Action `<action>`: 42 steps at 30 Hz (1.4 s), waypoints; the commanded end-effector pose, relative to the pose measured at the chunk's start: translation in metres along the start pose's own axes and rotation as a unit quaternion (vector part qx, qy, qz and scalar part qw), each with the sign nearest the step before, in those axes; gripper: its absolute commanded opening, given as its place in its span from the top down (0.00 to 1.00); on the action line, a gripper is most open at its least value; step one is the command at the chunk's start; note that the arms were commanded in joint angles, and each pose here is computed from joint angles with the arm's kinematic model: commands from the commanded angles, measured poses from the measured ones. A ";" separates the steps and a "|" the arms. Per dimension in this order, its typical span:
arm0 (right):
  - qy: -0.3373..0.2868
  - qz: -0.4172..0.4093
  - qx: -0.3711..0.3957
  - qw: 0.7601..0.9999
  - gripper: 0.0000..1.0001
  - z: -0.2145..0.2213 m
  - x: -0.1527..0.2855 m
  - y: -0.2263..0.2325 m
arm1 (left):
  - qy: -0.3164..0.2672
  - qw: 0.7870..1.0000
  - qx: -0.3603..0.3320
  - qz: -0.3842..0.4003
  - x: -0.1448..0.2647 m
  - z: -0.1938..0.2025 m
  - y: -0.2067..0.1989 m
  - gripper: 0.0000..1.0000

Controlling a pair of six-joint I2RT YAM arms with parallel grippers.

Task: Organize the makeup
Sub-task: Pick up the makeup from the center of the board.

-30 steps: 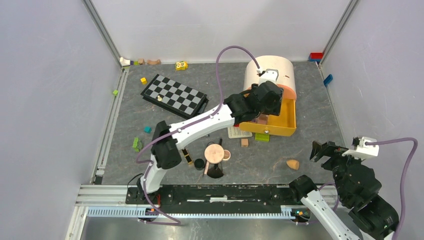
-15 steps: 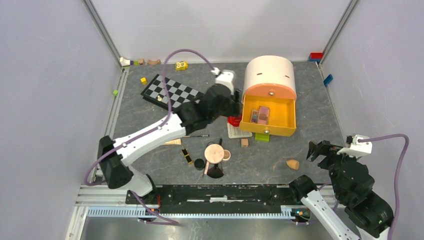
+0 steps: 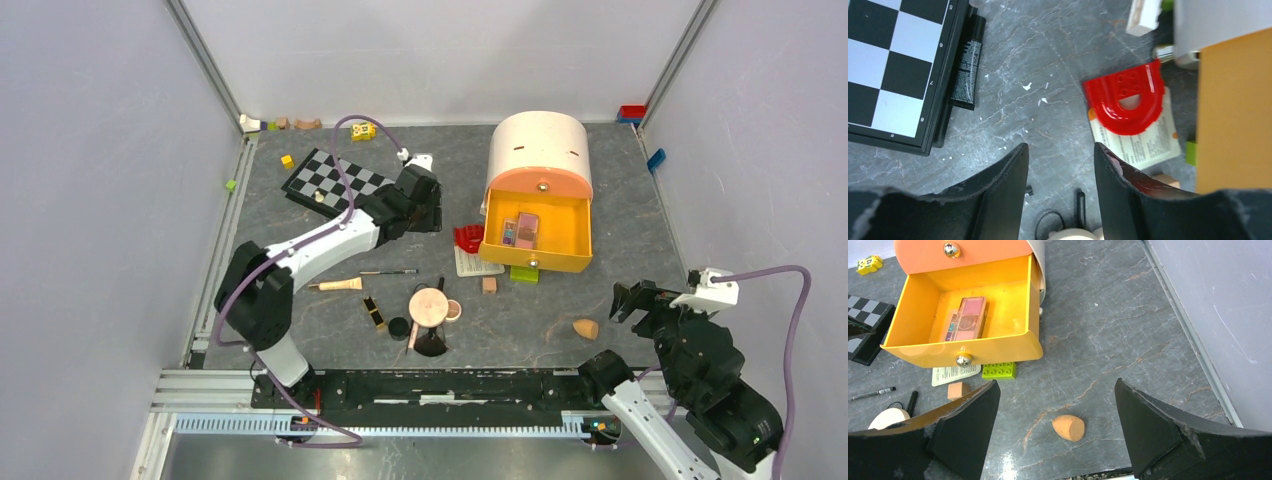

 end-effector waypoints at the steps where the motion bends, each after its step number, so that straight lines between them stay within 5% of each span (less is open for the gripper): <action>1: 0.002 -0.010 0.000 1.000 0.08 0.000 -0.003 0.006 | 0.007 1.000 -0.019 0.005 -0.029 0.001 0.007 0.43; 15: 0.022 -0.007 0.022 1.000 0.08 0.012 -0.010 0.007 | 0.049 0.997 -0.041 -0.054 -0.097 -0.001 0.058 0.45; 42: 0.032 -0.019 0.025 0.999 0.08 0.018 -0.016 0.015 | 0.091 0.978 -0.078 -0.173 -0.114 0.016 0.108 0.45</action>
Point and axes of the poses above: each gripper's point midway between its finger pads, its own x axis back along the fingers, its own y axis along the line the jaws close on, z = x × y, the point moved 1 cm from there along x, back along the fingers, and after that the axes turned 3 degrees about -x, right-handed, at the moved point
